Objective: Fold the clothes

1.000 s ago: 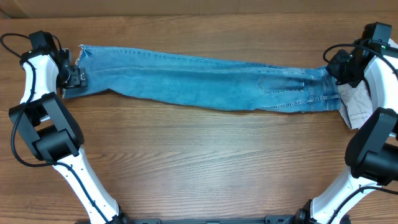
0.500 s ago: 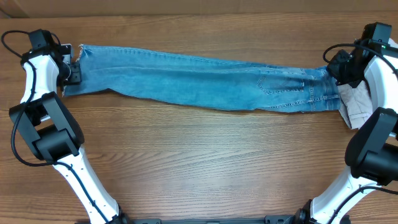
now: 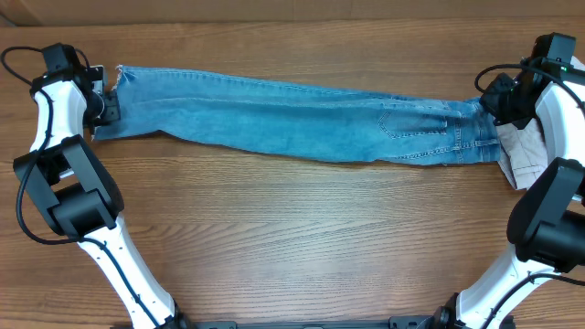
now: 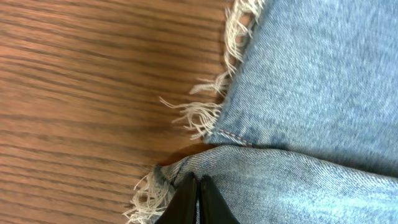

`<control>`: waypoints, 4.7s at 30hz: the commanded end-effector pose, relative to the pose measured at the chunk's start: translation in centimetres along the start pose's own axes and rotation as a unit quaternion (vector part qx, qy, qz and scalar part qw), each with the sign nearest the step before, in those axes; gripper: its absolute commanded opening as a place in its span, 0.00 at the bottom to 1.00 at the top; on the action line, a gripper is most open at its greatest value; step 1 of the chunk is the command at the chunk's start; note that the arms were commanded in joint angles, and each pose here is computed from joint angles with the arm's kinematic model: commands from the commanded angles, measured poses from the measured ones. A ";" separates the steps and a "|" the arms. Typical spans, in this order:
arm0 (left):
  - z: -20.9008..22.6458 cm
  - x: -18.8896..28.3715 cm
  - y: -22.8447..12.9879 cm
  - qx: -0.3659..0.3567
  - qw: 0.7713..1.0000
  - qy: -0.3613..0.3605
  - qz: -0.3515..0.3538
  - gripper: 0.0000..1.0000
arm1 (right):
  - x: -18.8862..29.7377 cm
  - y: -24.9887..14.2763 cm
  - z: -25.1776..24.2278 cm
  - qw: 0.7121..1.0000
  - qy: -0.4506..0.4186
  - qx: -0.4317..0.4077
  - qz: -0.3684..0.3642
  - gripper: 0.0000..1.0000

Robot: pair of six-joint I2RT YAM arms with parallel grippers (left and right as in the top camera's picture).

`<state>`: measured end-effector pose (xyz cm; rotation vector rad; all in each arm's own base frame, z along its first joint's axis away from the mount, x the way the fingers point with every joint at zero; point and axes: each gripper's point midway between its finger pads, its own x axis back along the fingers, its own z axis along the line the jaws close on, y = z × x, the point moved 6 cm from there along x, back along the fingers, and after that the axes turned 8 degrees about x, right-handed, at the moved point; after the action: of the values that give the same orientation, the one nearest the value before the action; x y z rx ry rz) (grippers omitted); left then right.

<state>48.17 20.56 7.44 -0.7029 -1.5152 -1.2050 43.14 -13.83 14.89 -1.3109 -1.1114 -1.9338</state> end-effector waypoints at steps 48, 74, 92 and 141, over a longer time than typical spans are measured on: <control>-4.7 3.1 3.3 0.078 0.994 -0.005 -0.079 1.00 | 0.9 2.2 -0.5 0.997 -0.019 -0.055 -0.053 0.04; -8.0 -6.0 -0.7 0.044 0.995 -0.094 -0.005 0.98 | 0.8 1.8 -0.6 0.997 -0.022 -0.055 -0.042 0.06; -3.7 -2.9 -3.4 0.165 0.982 -0.012 0.085 0.04 | 0.8 1.5 -0.7 0.998 -0.025 -0.054 -0.033 0.06; 5.9 17.6 -6.7 0.287 0.953 0.057 0.078 1.00 | 0.7 -1.9 0.0 0.996 0.023 0.070 0.051 0.49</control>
<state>34.34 21.64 24.41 -0.2581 -1.6145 -0.6565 41.66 -12.79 14.61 -1.2091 -1.0987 -1.7795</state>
